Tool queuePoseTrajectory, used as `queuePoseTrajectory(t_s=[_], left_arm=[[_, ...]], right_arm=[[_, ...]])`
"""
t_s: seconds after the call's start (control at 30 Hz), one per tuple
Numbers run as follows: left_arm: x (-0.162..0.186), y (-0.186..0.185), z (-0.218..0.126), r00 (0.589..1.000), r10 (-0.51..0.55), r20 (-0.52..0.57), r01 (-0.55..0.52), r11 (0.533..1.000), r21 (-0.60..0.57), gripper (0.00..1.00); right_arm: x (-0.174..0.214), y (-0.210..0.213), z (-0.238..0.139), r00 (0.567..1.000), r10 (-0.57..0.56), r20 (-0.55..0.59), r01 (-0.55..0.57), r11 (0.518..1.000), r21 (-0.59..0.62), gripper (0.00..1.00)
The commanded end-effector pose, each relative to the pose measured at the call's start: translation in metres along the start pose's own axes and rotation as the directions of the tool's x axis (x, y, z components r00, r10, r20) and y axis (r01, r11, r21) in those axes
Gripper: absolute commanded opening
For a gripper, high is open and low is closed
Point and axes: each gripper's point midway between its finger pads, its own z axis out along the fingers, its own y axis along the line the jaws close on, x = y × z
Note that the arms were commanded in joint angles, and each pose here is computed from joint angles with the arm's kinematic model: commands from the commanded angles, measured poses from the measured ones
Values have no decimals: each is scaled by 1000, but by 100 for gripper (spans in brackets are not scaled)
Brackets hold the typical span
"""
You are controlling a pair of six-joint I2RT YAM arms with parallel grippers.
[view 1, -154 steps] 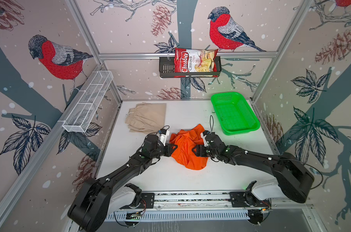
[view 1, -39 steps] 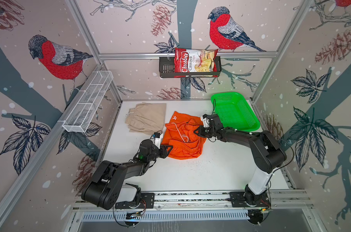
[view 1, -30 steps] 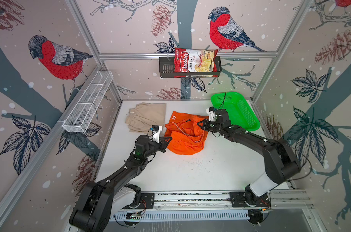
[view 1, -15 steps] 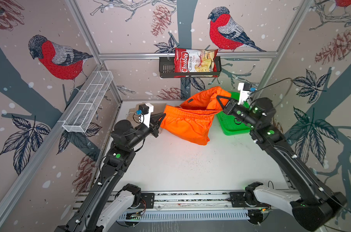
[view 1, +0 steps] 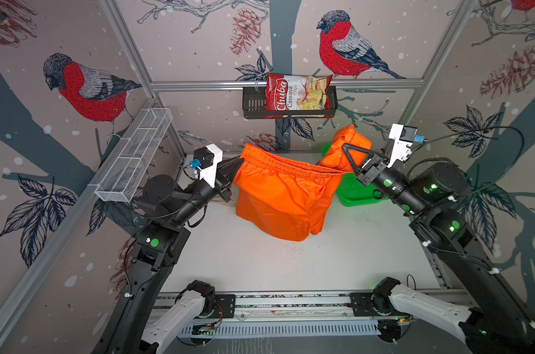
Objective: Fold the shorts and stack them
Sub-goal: 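Lift the orange shorts high by the waistband with both grippers, shaking them out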
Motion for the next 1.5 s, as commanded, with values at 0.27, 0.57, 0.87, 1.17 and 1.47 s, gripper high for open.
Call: queuePoseTrajectory(t_s=[0.27, 0.57, 0.87, 1.17, 1.47], left_arm=[[-20, 21, -8, 998, 58, 14, -55, 990, -129, 0], [-50, 1, -33, 991, 90, 103, -82, 993, -83, 0], [19, 21, 6, 998, -38, -43, 33, 994, -108, 0], [28, 78, 56, 989, 46, -140, -80, 965, -250, 0], [-91, 84, 33, 937, 350, -15, -335, 883, -328, 0]], right_arm=[[-20, -4, -9, 997, 0, 82, -6, 998, 69, 0], [-14, 19, -20, 997, 22, 73, -19, 999, -35, 0], [8, -22, 8, 1000, -1, 24, -1, 995, 95, 0], [19, -118, 94, 997, 43, -59, -33, 988, 149, 0], [4, -79, 206, 989, 60, -135, -94, 960, -265, 0]])
